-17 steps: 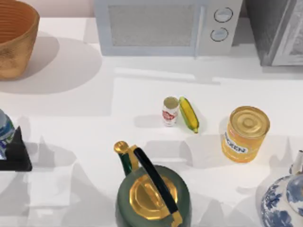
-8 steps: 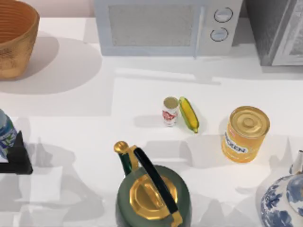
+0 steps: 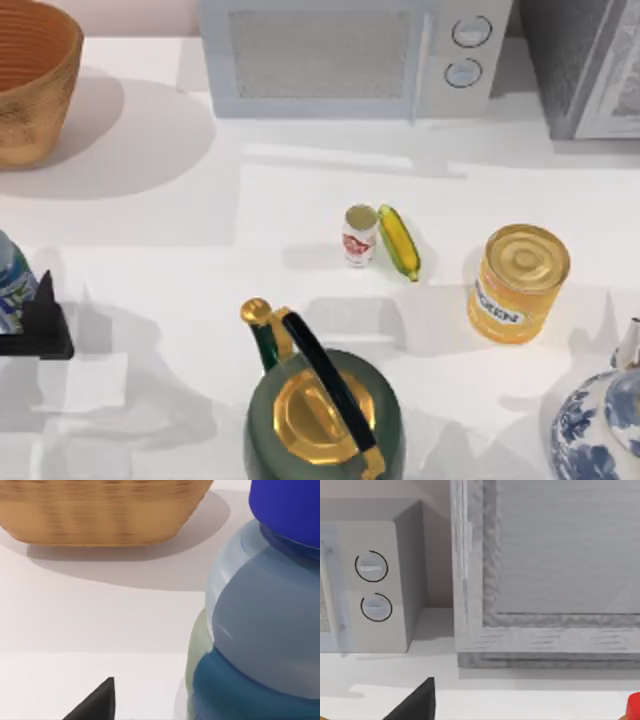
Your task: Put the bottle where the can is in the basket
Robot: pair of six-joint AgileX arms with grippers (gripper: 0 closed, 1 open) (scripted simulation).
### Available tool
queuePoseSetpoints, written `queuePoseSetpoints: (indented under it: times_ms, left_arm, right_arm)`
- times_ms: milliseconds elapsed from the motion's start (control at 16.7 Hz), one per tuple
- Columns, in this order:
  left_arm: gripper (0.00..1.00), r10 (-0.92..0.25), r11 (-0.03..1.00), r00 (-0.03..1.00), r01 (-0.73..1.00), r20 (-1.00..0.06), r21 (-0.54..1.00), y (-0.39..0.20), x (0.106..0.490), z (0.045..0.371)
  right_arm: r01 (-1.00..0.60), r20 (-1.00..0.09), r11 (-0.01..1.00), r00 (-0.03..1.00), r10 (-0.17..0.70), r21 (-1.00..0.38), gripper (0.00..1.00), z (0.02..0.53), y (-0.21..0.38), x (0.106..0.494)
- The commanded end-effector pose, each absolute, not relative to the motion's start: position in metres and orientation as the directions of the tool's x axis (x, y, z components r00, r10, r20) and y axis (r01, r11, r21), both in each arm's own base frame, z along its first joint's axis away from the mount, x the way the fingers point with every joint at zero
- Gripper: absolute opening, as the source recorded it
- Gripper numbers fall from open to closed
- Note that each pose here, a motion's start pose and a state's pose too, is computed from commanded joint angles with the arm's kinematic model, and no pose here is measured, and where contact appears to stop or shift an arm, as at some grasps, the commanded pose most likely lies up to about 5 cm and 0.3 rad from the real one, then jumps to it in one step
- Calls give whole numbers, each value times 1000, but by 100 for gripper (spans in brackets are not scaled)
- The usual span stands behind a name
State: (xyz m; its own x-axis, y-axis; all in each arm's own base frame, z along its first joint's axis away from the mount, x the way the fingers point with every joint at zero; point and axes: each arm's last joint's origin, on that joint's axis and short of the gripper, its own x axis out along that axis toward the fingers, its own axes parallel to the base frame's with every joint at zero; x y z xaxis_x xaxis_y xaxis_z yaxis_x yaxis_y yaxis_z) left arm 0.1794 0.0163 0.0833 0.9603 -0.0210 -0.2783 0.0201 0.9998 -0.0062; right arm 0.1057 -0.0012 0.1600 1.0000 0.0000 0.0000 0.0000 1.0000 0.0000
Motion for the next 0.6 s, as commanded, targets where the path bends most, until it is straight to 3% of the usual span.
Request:
queuePoseSetpoints:
  times_ms: [600]
  left_arm:
    - [100,-20,1000,960,20,-280,-3,16,214,67]
  right_arm:
    - [0,0,1000,1000,0,0,100,160,-1,106]
